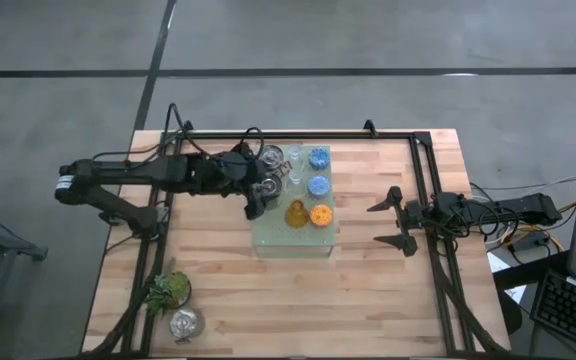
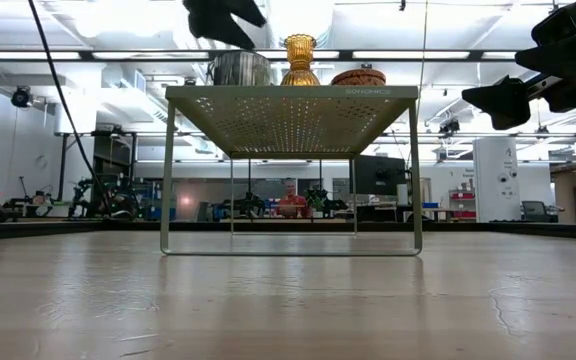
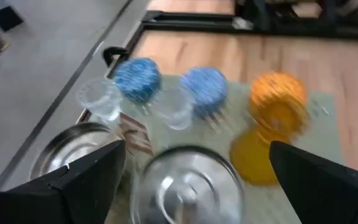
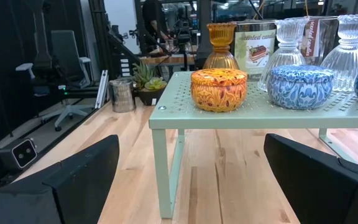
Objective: Pick & Place candle stick holders
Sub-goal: Put the green scented candle on the shelf aligned with the other brown scented candle
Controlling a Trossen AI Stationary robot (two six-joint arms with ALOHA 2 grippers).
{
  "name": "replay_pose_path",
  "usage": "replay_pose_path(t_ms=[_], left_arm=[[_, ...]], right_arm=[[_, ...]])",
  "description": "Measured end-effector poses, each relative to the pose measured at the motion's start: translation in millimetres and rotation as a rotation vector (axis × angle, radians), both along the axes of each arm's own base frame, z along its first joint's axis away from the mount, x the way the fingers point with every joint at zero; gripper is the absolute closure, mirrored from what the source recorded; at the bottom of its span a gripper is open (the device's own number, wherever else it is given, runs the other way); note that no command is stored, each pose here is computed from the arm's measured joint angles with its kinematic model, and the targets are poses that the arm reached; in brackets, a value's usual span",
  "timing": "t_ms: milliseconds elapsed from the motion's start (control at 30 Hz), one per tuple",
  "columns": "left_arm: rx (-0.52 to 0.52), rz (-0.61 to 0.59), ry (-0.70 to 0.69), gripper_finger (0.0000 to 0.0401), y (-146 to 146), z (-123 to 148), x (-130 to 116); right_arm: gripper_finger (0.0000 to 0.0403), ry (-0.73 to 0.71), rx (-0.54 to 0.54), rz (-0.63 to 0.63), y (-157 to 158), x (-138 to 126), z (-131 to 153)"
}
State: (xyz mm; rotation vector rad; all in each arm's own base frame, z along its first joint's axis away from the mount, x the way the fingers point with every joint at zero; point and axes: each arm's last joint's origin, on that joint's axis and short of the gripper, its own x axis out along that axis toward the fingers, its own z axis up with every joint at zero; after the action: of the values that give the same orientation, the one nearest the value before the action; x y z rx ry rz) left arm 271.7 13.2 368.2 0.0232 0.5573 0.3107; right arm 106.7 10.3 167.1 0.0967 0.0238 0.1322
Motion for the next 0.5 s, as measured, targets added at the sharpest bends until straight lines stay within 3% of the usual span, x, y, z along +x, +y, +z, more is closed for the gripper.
replay_pose_path(t_ms=[233,500], left_arm=[[0.004,-0.263,0.058,0.0001,-34.4,2.0,-21.7],[-0.013,-0.342,0.125,0.0001,-54.6,-26.7,-35.3]], right_arm=[[0.0012,0.0,0.0,0.0,0.0,0.0,0.0],[0.0012,0.0,0.0,0.0,0.0,0.0,0.0]])
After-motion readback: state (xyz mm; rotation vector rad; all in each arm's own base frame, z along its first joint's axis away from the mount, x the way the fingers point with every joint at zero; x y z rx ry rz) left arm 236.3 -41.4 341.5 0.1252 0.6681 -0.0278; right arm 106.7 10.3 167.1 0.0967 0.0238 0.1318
